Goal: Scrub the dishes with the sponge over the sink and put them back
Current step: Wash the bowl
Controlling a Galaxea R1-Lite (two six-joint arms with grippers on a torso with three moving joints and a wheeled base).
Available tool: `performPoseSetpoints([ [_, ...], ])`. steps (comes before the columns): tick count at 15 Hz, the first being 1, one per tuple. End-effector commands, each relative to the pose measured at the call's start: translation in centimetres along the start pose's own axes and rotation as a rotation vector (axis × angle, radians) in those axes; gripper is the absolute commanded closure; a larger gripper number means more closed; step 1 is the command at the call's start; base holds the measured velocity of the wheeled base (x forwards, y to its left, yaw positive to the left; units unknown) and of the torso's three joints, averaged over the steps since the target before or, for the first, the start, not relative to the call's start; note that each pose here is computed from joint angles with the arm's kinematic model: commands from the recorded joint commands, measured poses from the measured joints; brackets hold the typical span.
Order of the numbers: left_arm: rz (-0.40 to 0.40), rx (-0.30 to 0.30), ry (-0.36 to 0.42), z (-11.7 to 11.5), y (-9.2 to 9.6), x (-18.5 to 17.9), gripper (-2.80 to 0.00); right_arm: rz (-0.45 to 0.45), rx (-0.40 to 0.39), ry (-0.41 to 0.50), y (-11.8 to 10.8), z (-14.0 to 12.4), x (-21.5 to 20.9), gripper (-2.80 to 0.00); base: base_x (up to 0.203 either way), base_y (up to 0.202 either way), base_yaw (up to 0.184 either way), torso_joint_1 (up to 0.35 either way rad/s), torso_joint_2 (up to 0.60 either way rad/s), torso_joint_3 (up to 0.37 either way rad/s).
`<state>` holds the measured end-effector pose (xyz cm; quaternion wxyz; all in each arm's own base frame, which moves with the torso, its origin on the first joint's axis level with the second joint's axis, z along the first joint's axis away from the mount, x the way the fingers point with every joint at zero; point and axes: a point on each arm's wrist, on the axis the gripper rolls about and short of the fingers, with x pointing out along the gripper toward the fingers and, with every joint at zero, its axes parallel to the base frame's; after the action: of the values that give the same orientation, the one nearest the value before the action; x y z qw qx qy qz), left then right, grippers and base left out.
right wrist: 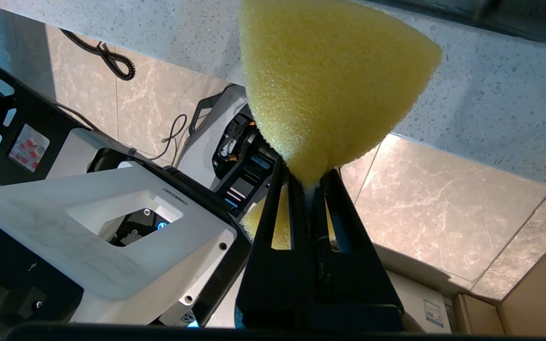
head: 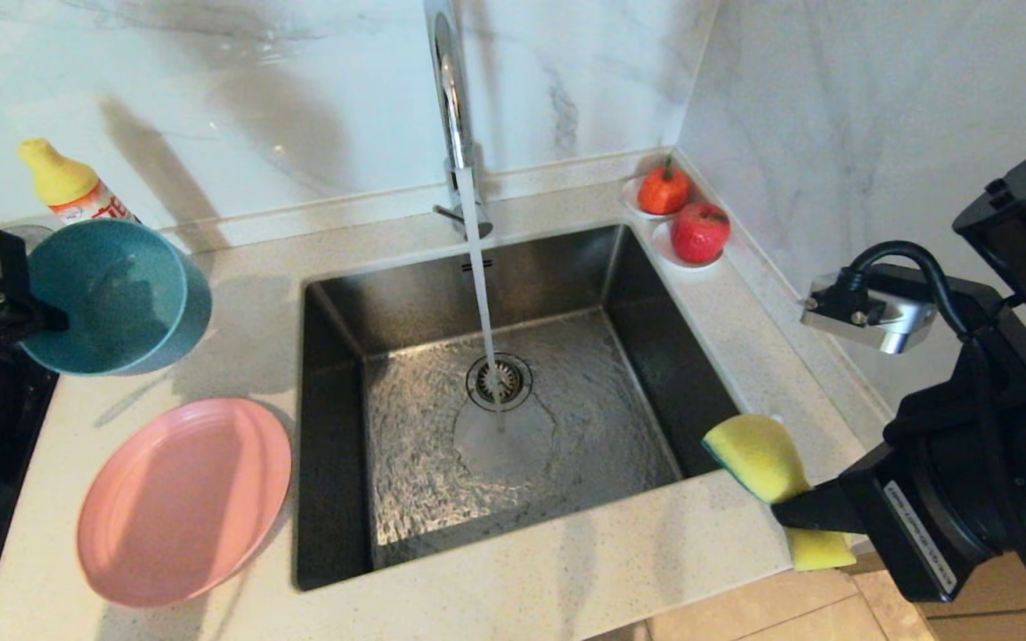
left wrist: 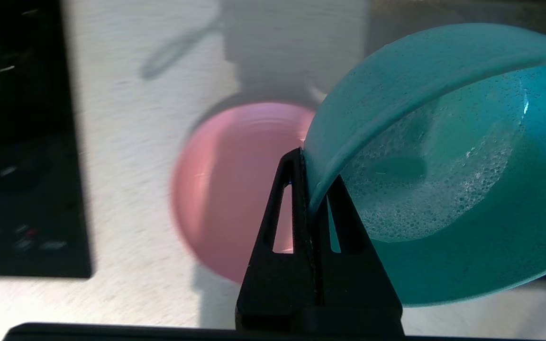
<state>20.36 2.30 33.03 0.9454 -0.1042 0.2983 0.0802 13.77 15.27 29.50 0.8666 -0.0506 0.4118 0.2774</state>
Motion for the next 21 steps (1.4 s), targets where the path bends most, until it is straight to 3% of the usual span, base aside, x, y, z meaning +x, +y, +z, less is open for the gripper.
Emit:
performPoseSetpoints([
  [1,-0.051,0.028,0.050,0.2,-1.8,2.0,0.00,0.000,0.001,-0.003,0.0,0.1,-0.1,0.00,0.000,0.000,0.000,0.000,0.00,0.000],
  [5,-0.102,0.006,0.149,0.3,-5.1,6.7,0.00,0.002,-0.006,-0.029,0.0,0.2,-0.7,0.00,0.000,0.000,0.000,0.000,0.00,0.000],
  [8,-0.163,-0.019,0.193,0.1,-9.0,8.8,0.00,-0.001,-0.002,-0.028,-0.1,0.2,-0.7,0.00,0.000,0.000,0.000,0.000,0.00,0.000],
  [11,-0.173,-0.025,0.242,-1.2,-12.2,10.5,0.00,-0.002,0.003,-0.025,-0.2,0.3,-0.5,0.00,0.000,0.000,0.000,0.000,0.00,0.000],
  [15,-0.166,-0.040,0.286,-2.6,-15.1,12.3,0.00,-0.002,0.003,-0.020,-0.2,0.3,-0.4,0.00,0.000,0.000,0.000,0.000,0.00,0.000],
  [19,-0.206,-0.102,0.223,-2.6,-16.9,13.6,0.00,-0.002,0.001,-0.022,-0.2,0.3,-0.4,0.00,0.000,0.000,0.000,0.000,0.00,0.000],
  [21,-0.205,-0.104,0.234,-3.0,-17.4,14.4,0.00,-0.003,0.003,-0.019,-0.2,0.2,-0.4,0.00,0.000,0.000,0.000,0.000,0.00,0.000],
])
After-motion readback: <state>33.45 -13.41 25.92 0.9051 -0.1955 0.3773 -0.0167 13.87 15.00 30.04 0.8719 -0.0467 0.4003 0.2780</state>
